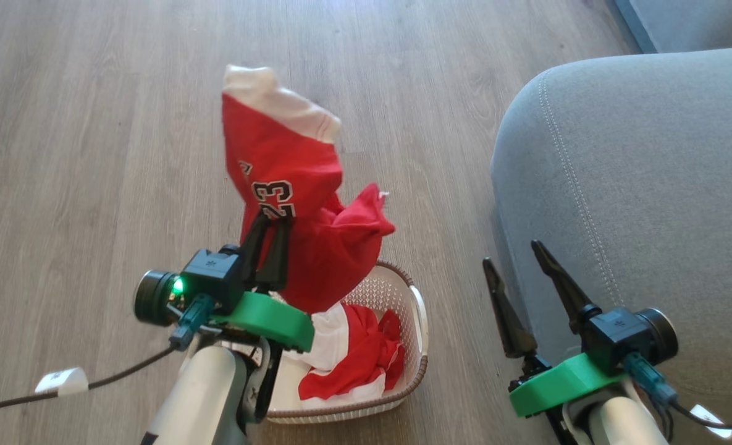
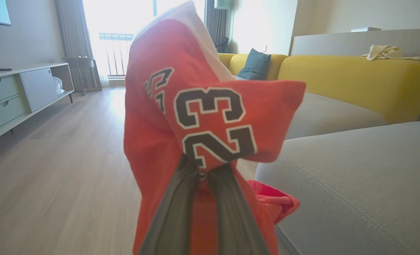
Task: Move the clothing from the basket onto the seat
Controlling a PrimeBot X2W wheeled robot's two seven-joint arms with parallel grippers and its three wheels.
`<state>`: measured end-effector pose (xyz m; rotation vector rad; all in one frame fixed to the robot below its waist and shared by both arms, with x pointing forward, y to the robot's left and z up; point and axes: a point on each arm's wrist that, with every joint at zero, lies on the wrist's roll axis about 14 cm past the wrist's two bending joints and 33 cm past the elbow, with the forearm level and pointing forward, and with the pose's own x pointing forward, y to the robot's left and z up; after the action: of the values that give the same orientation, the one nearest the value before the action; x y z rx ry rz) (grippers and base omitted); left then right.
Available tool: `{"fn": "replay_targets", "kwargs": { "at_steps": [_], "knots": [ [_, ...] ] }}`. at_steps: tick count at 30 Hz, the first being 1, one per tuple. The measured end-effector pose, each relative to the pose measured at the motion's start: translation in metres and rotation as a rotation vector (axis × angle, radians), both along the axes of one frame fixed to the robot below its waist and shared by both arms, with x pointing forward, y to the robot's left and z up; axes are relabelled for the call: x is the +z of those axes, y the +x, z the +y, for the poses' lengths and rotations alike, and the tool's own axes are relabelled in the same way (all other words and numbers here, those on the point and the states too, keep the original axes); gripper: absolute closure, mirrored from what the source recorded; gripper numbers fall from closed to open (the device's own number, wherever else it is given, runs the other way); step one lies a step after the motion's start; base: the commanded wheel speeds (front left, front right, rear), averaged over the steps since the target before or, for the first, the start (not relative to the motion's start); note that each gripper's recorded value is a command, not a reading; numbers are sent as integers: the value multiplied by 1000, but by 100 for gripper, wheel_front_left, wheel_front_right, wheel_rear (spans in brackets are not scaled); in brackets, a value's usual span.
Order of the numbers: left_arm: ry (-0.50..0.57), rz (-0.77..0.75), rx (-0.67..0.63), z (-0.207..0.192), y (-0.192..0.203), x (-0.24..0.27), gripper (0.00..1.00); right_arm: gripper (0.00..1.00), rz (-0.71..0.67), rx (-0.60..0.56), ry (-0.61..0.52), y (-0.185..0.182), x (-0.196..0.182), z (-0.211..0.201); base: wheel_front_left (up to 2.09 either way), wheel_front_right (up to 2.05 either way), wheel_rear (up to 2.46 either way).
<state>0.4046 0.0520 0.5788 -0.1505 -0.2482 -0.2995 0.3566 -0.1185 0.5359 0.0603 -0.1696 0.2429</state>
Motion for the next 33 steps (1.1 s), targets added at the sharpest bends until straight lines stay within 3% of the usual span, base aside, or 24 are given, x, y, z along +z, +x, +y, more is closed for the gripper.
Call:
{"fn": "replay_targets", "kwargs": {
  "at_steps": [17, 27, 33],
  "knots": [
    [-84, -242, -69, -21, -22, 84, 100, 0, -15, 38, -2, -9, 5, 13, 0, 0, 0],
    [-84, -250, -69, -22, -25, 87, 100, 0, -45, 65, -12, -13, 13, 21, 0, 0, 0],
    [-80, -236, -68, -22, -22, 82, 100, 0, -80, 182, -115, -26, 16, 42, 0, 0, 0]
  ]
}}
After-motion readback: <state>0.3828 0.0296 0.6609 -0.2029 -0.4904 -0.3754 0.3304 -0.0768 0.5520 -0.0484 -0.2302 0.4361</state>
